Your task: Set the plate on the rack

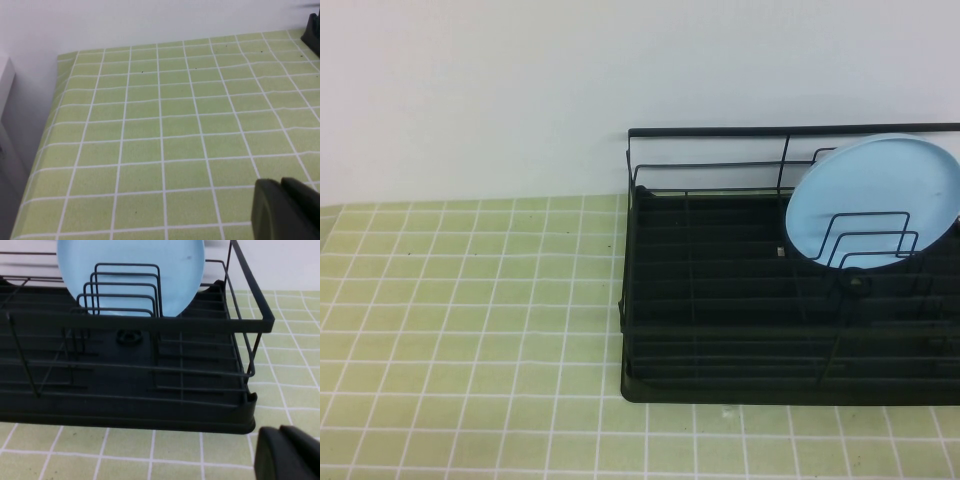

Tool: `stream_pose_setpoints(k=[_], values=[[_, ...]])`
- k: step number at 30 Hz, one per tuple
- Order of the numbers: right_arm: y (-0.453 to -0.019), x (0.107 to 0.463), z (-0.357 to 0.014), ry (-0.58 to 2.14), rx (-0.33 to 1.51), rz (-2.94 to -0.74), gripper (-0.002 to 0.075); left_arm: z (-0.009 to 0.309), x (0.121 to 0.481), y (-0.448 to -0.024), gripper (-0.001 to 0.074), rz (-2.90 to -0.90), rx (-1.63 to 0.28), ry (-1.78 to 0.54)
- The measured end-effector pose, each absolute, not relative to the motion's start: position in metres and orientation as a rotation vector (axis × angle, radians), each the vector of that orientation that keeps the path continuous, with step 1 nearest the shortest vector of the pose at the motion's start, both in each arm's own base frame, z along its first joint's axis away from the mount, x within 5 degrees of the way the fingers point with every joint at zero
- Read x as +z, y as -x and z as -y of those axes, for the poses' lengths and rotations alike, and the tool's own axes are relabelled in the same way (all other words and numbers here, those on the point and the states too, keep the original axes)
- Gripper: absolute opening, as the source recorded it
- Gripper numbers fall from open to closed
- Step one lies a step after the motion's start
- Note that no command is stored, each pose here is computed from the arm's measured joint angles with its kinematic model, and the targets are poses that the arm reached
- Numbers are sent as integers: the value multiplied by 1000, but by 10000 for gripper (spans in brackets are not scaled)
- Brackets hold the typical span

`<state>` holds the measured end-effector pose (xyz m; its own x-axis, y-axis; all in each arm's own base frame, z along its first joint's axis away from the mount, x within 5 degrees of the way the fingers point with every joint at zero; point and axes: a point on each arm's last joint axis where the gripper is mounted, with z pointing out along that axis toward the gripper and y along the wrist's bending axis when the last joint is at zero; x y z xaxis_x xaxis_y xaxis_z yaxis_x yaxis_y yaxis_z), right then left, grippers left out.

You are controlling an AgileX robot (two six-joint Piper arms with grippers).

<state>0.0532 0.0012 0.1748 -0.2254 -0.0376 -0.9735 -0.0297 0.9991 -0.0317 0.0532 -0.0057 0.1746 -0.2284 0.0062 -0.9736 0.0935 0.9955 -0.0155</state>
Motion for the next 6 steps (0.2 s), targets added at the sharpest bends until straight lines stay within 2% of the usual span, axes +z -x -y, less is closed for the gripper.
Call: stream_pose_setpoints(k=[6], values=[[-53,174,-1,50,-7,-1806,-1,6,175,-53,0,-1798,-81,-73]])
